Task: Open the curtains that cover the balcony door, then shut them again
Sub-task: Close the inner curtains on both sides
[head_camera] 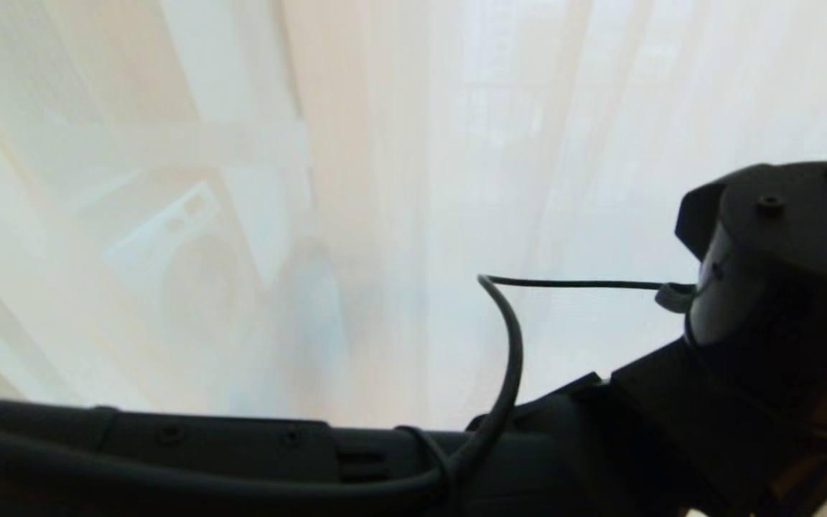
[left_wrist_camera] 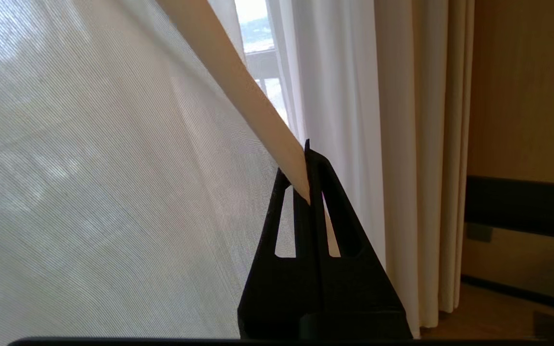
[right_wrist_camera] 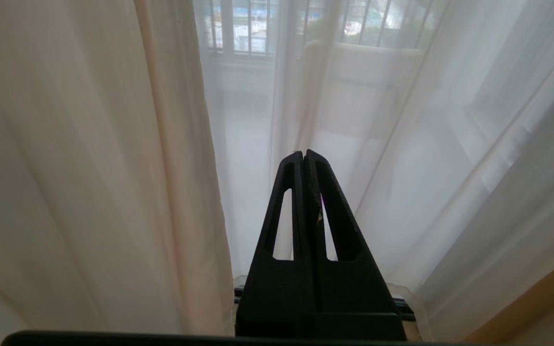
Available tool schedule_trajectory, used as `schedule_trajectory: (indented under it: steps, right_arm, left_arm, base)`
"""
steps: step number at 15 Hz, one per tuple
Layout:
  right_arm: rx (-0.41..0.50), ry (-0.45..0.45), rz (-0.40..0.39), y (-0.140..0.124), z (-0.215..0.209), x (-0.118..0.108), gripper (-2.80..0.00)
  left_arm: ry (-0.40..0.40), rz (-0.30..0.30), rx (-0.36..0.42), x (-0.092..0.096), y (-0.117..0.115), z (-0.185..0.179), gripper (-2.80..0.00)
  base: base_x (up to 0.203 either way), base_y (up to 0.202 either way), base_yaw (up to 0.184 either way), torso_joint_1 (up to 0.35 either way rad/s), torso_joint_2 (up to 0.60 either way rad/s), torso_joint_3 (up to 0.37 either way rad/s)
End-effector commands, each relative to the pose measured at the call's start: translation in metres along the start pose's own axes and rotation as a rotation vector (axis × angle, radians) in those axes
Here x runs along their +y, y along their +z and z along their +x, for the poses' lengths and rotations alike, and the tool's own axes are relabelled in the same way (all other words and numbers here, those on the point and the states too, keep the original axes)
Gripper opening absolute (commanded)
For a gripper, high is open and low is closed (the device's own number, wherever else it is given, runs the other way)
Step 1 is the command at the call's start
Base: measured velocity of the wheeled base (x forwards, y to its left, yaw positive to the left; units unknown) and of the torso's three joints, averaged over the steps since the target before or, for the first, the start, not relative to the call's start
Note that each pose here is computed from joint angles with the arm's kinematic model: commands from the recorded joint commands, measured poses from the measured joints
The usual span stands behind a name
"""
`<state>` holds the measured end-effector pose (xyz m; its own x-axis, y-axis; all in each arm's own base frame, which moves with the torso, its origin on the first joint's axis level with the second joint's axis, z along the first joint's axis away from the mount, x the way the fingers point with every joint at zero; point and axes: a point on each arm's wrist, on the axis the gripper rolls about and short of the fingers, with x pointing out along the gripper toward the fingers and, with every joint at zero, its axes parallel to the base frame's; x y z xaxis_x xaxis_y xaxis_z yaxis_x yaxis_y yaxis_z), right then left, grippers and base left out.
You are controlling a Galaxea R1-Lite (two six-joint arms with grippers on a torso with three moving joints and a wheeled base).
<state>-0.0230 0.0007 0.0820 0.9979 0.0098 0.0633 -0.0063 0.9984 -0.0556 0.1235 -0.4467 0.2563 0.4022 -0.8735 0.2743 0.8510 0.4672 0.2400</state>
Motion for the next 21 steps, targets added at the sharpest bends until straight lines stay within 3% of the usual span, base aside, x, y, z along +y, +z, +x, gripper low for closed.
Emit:
schedule_trajectory:
  steps: [1,4,6,8,15,21]
  right_arm:
    - [0.0,0.002,-0.001,0.0,0.0,0.0,-2.8]
    - [0.0,0.002,-0.001,0.0,0.0,0.0,-2.8]
    - [-0.001,0.001,-0.001,0.0,0.0,0.0,-2.8]
    - [-0.001,0.001,-0.001,0.0,0.0,0.0,-2.8]
    - [0.0,0.001,-0.001,0.0,0.0,0.0,-2.8]
    - [-0.001,0.001,-0.001,0.0,0.0,0.0,-2.8]
  left_arm:
    - [-0.007,-0.001,0.012,-0.005,-0.008,0.002,-2.8]
    - [0.005,-0.001,0.016,-0.002,-0.004,0.0,-2.8]
    - [0.059,0.001,0.039,0.0,-0.003,-0.002,-2.8]
    - [0.102,0.008,0.081,0.002,-0.001,-0.006,-2.8]
    - [0.108,0.069,0.27,0.031,0.005,-0.035,-2.8]
    - [0.161,0.07,0.274,0.037,0.007,-0.037,-2.8]
  base:
    - [0.0,0.0,0.0,0.0,0.0,0.0]
    - [0.0,0.0,0.0,0.0,0.0,0.0]
    - [0.0,0.0,0.0,0.0,0.0,0.0]
    - [0.0,0.0,0.0,0.0,0.0,0.0]
    - [0.0,0.0,0.0,0.0,0.0,0.0]
    - [0.0,0.0,0.0,0.0,0.0,0.0]
